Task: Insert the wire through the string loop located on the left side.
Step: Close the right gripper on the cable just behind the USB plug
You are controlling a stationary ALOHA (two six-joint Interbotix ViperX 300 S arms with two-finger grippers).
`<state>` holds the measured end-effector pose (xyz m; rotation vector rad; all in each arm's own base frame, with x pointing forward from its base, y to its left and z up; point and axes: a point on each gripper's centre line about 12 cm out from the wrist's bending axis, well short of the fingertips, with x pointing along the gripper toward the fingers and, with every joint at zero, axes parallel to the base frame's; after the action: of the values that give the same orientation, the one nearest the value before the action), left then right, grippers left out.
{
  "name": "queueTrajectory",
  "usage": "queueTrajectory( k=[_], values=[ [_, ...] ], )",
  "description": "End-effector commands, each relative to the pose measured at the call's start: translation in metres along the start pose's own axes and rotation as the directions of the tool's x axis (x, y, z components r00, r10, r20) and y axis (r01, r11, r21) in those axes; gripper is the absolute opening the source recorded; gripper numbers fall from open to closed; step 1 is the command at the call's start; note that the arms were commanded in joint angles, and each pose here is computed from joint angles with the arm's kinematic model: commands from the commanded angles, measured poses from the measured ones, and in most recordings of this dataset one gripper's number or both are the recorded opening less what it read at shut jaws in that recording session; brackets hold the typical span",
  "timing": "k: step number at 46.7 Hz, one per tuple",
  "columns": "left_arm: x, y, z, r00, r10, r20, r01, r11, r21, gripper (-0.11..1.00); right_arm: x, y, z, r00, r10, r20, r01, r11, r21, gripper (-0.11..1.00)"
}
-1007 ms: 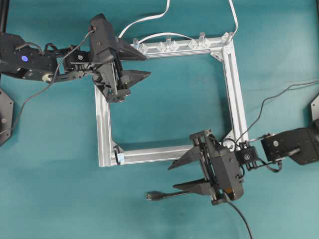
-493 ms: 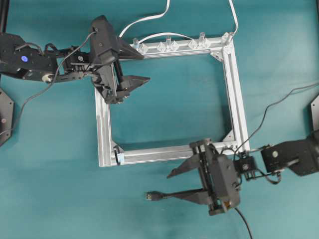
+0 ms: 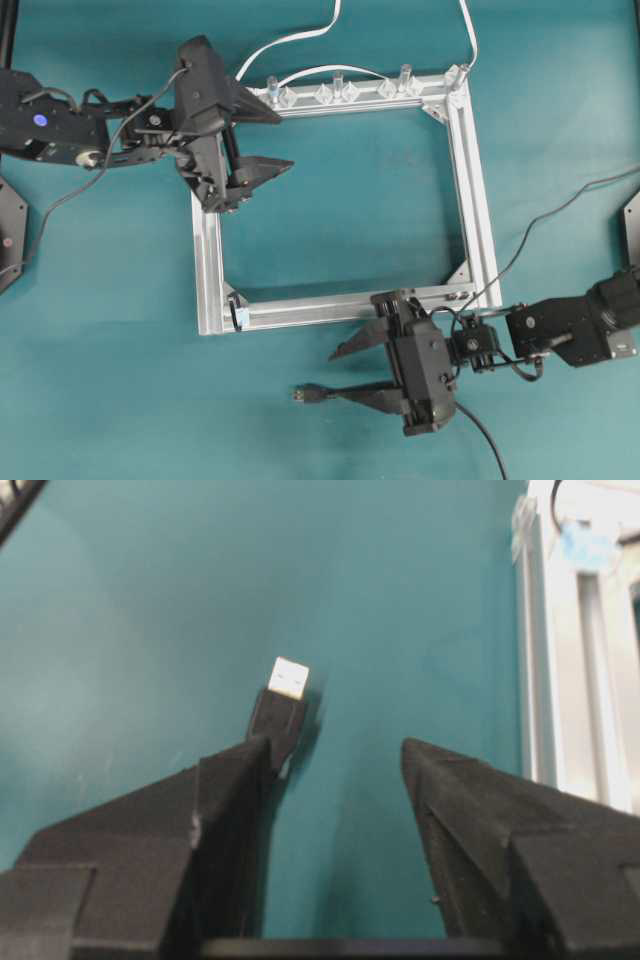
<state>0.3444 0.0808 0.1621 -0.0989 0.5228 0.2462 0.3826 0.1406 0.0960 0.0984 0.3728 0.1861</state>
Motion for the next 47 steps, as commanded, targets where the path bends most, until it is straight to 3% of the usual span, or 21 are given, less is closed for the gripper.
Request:
queueTrajectory(
  k=[1, 29, 47],
  values=[
    [-0.009, -0.001, 0.009, 0.999, -0.005, 0.037, 0.005, 1.000, 0.013, 0.85, 0.001, 0.008, 0.009, 1.000, 0.015, 0.027, -0.015, 1.000, 0.004, 0.59],
    [-0.014, -0.003, 0.005, 0.999, -0.009, 0.032, 0.009, 1.000, 0.014, 0.85, 0.019, 0.018, -0.005, 1.000, 0.019, 0.003, -0.019, 1.000, 0.010, 0.59],
    [-0.014, -0.004, 0.004, 1.000, -0.011, 0.029, 0.011, 1.000, 0.014, 0.85, 0.016, 0.024, -0.017, 0.997, 0.034, -0.072, -0.034, 0.999, 0.001, 0.59]
  ],
)
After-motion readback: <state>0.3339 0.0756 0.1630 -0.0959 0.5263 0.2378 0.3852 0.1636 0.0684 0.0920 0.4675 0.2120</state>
